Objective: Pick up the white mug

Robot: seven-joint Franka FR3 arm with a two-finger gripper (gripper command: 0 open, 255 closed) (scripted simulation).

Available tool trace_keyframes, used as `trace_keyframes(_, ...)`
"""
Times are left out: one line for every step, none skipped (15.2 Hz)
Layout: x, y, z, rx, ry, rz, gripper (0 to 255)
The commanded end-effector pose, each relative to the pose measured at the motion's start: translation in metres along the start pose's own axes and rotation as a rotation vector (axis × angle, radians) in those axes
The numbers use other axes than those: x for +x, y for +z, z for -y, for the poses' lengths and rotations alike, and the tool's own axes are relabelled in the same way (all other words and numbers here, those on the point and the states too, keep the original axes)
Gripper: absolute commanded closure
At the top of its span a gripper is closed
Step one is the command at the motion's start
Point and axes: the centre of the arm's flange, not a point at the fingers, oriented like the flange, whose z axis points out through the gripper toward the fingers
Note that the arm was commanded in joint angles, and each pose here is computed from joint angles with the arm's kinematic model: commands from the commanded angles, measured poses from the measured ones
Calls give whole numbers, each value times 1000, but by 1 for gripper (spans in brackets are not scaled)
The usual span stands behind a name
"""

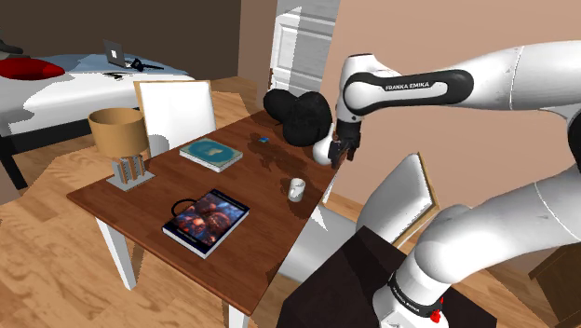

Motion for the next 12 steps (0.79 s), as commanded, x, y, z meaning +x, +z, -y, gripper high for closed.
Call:
trace_keyframes(18, 17, -8, 6, 2, 3, 0)
trace_keyframes(27, 25, -14, 9, 4, 4, 0)
trace_keyframes(37, 33, -20, 12, 5, 6, 0)
trace_keyframes(47, 40, -26, 16, 6, 8, 0)
trace_keyframes(56, 48, -32, 19, 8, 10, 0)
trace_keyframes(66, 56, -38, 22, 9, 12, 0)
trace_keyframes(75, 64, -44, 25, 10, 14, 0)
trace_keyframes(85, 71, -49, 29, 12, 16, 0)
trace_keyframes(94, 79, -55, 32, 13, 18, 0)
trace_keyframes(104, 87, -61, 35, 14, 20, 0)
trace_keyframes(113, 95, -67, 38, 16, 22, 0)
trace_keyframes(123, 103, -73, 42, 17, 24, 0)
